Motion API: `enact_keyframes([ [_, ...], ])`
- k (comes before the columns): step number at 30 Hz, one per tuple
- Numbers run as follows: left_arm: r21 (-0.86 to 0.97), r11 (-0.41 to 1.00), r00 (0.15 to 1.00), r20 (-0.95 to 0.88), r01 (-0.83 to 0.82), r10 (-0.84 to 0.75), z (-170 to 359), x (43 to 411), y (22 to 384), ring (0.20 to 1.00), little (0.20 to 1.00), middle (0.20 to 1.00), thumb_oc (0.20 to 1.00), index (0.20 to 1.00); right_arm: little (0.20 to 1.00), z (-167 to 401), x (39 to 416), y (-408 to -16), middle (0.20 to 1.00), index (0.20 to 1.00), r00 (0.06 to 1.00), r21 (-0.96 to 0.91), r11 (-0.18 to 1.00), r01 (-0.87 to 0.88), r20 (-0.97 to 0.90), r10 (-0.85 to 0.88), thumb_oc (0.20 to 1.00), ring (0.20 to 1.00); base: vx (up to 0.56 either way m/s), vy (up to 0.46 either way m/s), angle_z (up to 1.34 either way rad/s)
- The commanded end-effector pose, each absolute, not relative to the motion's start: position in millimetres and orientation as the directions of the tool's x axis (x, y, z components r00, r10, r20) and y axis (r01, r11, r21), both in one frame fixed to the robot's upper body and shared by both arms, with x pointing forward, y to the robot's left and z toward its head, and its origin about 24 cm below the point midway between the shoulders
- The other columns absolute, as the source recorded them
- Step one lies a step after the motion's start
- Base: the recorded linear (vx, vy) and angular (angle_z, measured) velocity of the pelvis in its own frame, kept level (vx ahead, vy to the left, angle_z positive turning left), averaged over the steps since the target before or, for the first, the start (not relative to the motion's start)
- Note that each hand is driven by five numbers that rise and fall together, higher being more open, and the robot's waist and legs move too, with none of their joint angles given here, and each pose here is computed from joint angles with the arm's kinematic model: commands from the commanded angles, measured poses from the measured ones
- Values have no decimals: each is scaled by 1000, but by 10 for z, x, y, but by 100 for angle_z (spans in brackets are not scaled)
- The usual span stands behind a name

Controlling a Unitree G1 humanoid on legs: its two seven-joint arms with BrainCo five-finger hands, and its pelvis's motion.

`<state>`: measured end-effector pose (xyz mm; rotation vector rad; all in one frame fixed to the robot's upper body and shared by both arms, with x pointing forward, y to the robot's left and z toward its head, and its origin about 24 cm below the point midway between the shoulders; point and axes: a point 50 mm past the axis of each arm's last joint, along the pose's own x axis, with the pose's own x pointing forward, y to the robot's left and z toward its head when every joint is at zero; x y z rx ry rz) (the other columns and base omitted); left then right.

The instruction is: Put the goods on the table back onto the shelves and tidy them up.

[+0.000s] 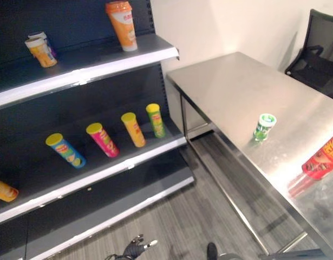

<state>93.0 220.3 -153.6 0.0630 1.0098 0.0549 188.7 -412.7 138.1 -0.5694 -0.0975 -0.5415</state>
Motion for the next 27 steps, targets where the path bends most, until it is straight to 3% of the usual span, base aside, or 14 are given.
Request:
enact_keyframes([
  [1,118,993,553,-827,-4,101,-1480,1083,2369,1000,1000,1000,1000,1000,1000,1632,2038,-4045,1000,1000,855,-451,730,513,340,-391,1000,1000,-9,40,7],
  [18,125,992,547,-830,-10,110,-1492,1059,2355,1000,1000,1000,1000,1000,1000,1905,2020,-3988,1000,1000,783,-412,689,596,490,-384,1000,1000,7,-5,12],
  [19,126,992,547,-830,-8,110,-1490,1059,2359,1000,1000,1000,1000,1000,507,1902,2010,-4002,507,507,785,-416,688,595,483,-387,507,507,6,0,-4],
  [20,126,992,547,-830,-8,110,-1490,1059,2359,1000,1000,1000,1000,1000,507,1902,2010,-4002,507,507,785,-416,688,595,483,-387,507,507,20,-1,-5],
  [21,127,992,559,-822,-4,108,-1474,1100,2366,1000,1000,1000,1000,1000,200,1867,2021,-4012,200,200,811,-441,695,568,447,-378,200,200,0,0,0],
  [27,137,991,554,-825,-3,116,-1471,1089,2399,1000,1000,1000,1000,1000,200,1949,2023,-3982,200,200,807,-438,701,563,475,-351,200,200,17,-41,-11],
])
